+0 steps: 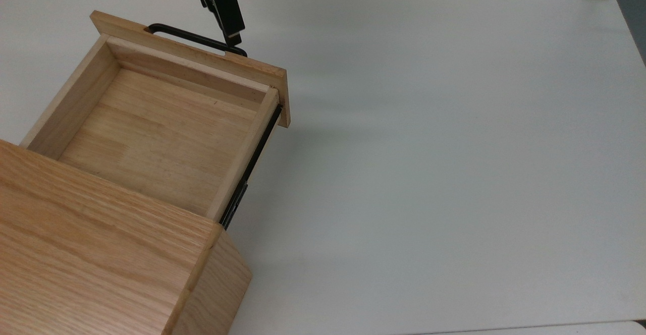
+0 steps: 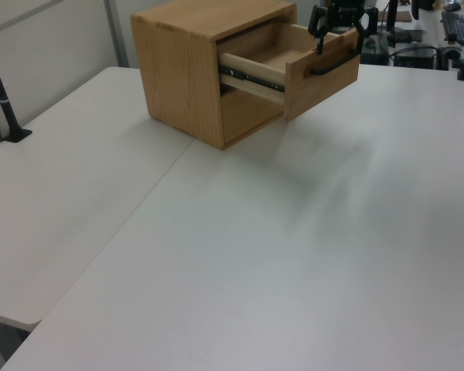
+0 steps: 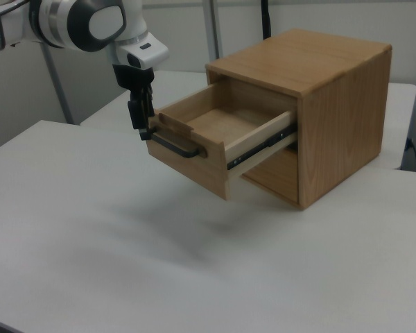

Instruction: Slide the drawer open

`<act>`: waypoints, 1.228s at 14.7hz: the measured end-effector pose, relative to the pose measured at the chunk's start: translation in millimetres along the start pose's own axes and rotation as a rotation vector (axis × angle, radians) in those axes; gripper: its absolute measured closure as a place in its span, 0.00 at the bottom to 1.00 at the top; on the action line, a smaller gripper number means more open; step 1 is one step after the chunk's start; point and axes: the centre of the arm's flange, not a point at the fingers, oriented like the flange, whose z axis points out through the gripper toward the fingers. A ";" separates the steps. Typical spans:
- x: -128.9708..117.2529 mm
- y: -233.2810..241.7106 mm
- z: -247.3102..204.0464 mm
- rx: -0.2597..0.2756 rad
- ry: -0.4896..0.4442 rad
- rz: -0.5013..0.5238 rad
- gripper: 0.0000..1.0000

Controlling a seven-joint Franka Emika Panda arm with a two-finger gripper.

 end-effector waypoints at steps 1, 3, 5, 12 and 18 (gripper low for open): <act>-0.3 0.4 -2.5 0.003 0.003 -0.029 0.00; -1.9 2.2 -11.2 0.015 0.012 -0.091 0.00; -4.8 5.4 -23.7 0.030 0.027 -0.166 0.00; -37.7 -3.6 -31.1 0.037 0.032 -0.708 0.00; -64.3 -17.5 -15.7 -0.045 0.043 -1.091 0.00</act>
